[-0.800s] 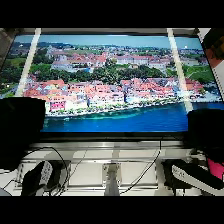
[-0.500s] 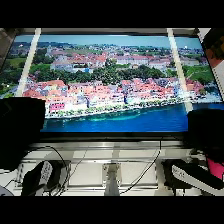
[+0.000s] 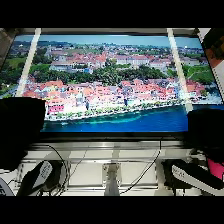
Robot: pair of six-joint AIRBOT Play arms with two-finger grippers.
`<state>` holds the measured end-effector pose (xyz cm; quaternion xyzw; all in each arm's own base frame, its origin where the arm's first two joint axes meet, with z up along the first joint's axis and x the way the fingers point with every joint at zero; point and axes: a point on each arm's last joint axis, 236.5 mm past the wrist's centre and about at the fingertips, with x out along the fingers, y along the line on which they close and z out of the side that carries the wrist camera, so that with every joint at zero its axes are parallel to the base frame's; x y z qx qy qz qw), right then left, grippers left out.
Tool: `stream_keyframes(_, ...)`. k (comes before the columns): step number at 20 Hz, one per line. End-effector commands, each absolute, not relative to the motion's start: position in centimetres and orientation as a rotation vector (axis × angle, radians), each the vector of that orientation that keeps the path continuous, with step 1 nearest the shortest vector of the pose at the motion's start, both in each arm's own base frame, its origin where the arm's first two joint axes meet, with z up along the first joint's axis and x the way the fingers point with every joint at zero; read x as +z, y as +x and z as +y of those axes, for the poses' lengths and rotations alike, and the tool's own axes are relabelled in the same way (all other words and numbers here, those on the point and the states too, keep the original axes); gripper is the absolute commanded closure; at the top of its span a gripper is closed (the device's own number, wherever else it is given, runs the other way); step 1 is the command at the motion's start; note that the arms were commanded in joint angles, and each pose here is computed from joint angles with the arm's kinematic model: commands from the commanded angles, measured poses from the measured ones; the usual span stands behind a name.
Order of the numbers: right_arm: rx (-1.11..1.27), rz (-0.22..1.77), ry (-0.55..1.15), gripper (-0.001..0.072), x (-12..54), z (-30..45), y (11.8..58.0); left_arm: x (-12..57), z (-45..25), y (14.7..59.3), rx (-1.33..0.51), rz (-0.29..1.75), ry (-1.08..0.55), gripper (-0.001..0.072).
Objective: Fold the clothes and pants, and hang the long-sleeved shirts on hangers.
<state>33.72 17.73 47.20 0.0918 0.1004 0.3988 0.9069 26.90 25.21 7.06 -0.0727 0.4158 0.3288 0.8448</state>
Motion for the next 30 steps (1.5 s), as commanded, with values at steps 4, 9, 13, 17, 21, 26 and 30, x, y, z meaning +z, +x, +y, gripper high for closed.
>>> stream_keyframes(4,0.824,0.208,0.189,0.07,47.2,17.7,33.7,8.2,33.2,19.6,1.044,0.774,-0.277,0.011)
stream_keyframes(9,0.824,0.208,0.189,0.07,47.2,17.7,33.7,8.0,36.0,16.4,1.149,0.734,-0.325,0.0109)
stream_keyframes(13,0.823,0.207,0.19,0.0701,47.2,17.7,33.7,5.9,36.2,17.7,1.119,0.744,-0.376,0.0109)
stream_keyframes(17,0.824,0.208,0.189,0.07,47.2,17.7,33.7,5.3,35.6,19.3,1.079,0.701,-0.465,0.011)
stream_keyframes(21,0.824,0.208,0.189,0.07,47.2,17.7,33.7,4.2,33.1,19.7,0.943,0.833,-0.417,0.0104)
stream_keyframes(26,0.823,0.207,0.19,0.0701,47.2,17.7,33.7,4.0,33.2,20.6,0.932,0.797,-0.45,0.0003)
stream_keyframes(30,0.824,0.208,0.189,0.07,47.2,17.7,33.7,1.6,33.5,20.8,0.923,0.848,-0.481,0.0006)
